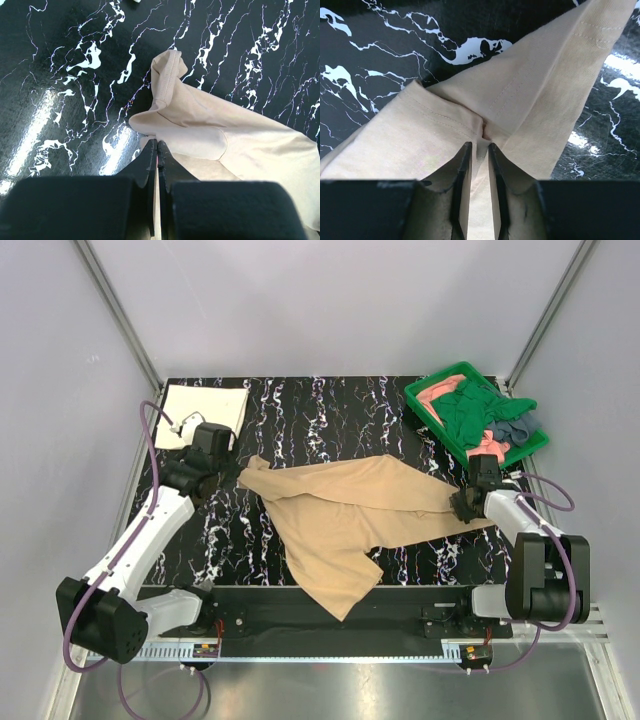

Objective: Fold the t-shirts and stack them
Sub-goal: Flatten the tshirt out

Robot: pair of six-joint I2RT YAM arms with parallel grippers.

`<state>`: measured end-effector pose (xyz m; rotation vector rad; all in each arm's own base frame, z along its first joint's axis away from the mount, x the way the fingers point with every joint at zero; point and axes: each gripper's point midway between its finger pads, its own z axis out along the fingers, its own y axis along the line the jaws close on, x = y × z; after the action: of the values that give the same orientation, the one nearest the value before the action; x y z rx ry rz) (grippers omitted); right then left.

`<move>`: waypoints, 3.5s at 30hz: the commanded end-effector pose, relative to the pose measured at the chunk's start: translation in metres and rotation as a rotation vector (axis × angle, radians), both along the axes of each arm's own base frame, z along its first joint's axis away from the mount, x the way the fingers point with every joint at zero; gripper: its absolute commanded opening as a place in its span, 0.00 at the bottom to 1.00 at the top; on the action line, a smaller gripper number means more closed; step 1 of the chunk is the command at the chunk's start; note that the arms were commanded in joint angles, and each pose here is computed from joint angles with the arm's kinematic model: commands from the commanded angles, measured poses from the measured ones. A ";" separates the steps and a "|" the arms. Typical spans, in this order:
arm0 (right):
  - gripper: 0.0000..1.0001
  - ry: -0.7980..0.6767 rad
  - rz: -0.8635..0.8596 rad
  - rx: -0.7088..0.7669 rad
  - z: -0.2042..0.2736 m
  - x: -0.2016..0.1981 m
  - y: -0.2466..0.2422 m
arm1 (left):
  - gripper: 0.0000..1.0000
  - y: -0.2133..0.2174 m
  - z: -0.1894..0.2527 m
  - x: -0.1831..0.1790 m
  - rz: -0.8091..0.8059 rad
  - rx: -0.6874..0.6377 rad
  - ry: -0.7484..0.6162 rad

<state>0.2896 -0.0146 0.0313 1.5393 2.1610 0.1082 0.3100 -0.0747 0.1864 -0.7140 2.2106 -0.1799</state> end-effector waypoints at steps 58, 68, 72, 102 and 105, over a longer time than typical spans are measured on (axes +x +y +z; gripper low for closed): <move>0.00 -1.083 0.487 -0.072 0.466 0.027 0.061 | 0.00 0.039 0.322 0.015 0.118 -0.103 -0.760; 0.00 -1.109 0.604 -0.143 0.517 0.109 0.062 | 0.00 0.086 0.438 0.098 0.033 -0.386 -0.984; 0.00 -1.109 0.617 -0.171 0.541 0.082 0.063 | 0.00 0.071 0.443 0.051 -0.023 -0.418 -0.996; 0.00 -0.173 0.455 0.105 0.086 -0.073 0.056 | 0.00 0.075 -0.039 -0.111 0.275 -0.279 -0.143; 0.00 -0.175 0.393 0.079 0.090 -0.072 0.048 | 0.00 0.088 -0.019 -0.108 0.322 -0.234 -0.192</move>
<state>0.2104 0.0471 0.1099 1.0045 2.4047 0.5108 0.1890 -0.0041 0.1243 -1.1756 2.0191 -0.3889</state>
